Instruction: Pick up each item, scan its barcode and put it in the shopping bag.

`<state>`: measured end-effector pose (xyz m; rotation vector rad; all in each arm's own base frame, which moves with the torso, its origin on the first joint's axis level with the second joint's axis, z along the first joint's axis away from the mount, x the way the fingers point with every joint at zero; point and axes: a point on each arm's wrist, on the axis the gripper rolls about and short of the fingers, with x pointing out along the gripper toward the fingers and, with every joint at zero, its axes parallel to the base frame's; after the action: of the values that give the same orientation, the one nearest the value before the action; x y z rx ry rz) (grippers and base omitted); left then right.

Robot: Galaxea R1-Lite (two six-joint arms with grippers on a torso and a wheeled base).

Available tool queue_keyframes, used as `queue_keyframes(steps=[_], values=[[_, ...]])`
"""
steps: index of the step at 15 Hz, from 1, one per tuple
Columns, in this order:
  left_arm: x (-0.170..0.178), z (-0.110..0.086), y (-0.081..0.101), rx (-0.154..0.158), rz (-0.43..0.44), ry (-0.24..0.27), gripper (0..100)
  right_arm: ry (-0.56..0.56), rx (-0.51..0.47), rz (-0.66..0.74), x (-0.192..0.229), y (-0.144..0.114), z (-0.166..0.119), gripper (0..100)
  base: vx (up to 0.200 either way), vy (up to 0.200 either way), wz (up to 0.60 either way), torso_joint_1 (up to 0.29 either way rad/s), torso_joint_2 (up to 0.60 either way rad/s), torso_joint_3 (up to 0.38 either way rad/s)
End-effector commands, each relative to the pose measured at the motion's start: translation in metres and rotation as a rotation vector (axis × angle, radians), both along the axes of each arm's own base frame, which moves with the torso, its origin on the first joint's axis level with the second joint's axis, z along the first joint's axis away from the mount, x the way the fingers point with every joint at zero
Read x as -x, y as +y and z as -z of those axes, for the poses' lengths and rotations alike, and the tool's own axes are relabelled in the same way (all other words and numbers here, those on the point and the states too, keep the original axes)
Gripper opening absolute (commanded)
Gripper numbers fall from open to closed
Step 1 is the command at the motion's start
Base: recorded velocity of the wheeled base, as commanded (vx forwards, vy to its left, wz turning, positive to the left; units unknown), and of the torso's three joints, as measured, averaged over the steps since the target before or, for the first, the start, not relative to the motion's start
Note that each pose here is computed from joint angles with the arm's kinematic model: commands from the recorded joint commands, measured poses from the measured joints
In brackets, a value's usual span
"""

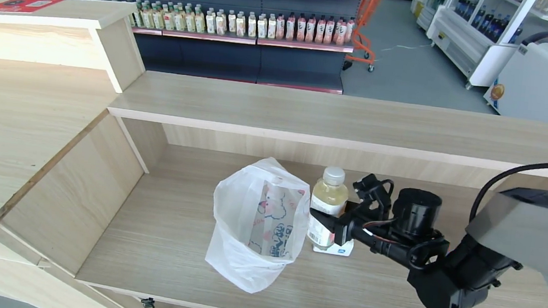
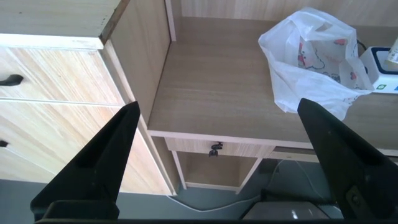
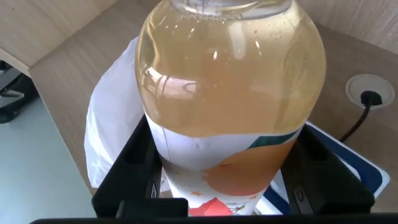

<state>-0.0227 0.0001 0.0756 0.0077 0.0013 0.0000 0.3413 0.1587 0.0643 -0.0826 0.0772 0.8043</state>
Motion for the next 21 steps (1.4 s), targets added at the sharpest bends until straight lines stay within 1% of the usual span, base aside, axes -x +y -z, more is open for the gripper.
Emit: queue_keyframes(steps=[1,3,4,6,7,9,10,13,15,16,17,19,20,21], values=[[0.0,0.0,0.0,0.0,0.0,0.0,100,0.009,0.013,-0.053,-0.016,0.029,0.03,0,0.0,0.0,0.0,0.0,0.0,0.0],[0.0,0.0,0.0,0.0,0.0,-0.001,100,-0.015,0.01,-0.084,-0.026,0.049,0.039,0,0.0,0.0,0.0,0.0,0.0,0.0],[0.0,0.0,0.0,0.0,0.0,0.0,100,-0.022,0.008,-0.092,-0.028,0.054,0.041,0,0.0,0.0,0.0,0.0,0.0,0.0],[0.0,0.0,0.0,0.0,0.0,-0.001,100,-0.052,-0.002,-0.134,-0.036,0.079,0.053,0,0.0,0.0,0.0,0.0,0.0,0.0],[0.0,0.0,0.0,0.0,0.0,-0.001,100,-0.064,0.0,-0.147,-0.038,0.087,0.059,0,0.0,0.0,0.0,0.0,0.0,0.0],[0.0,0.0,0.0,0.0,0.0,-0.001,100,-0.094,0.035,-0.169,-0.039,0.097,0.071,0,0.0,0.0,0.0,0.0,0.0,0.0],[0.0,0.0,0.0,0.0,0.0,-0.001,100,-0.13,0.068,-0.177,-0.042,0.101,0.077,0,0.0,0.0,0.0,0.0,0.0,0.0],[0.0,0.0,0.0,0.0,0.0,0.0,100,-0.175,0.105,-0.183,-0.048,0.107,0.084,0,0.0,0.0,0.0,0.0,0.0,0.0],[0.0,0.0,0.0,0.0,0.0,0.0,100,-0.222,0.157,-0.184,-0.049,0.103,0.09,0,0.0,0.0,0.0,0.0,0.0,0.0],[0.0,0.0,0.0,0.0,0.0,-0.001,100,-0.223,0.161,-0.185,-0.048,0.102,0.092,0,0.0,0.0,0.0,0.0,0.0,0.0],[0.0,0.0,0.0,0.0,0.0,0.0,100,-0.231,0.155,-0.183,-0.048,0.102,0.091,100,0.0,0.0,0.0,0.0,0.0,0.0],[0.0,0.0,0.0,0.0,0.0,0.0,100,-0.225,0.137,-0.183,-0.045,0.101,0.087,100,0.0,0.0,0.0,0.0,0.0,0.0],[0.0,0.0,0.0,0.0,0.0,0.0,100,-0.194,0.114,-0.181,-0.043,0.1,0.083,100,0.0,0.0,0.0,0.0,0.0,0.0],[0.0,0.0,0.0,0.0,0.0,0.0,100,-0.15,0.07,-0.174,-0.04,0.098,0.074,100,0.0,0.0,0.0,0.0,0.0,0.0]])
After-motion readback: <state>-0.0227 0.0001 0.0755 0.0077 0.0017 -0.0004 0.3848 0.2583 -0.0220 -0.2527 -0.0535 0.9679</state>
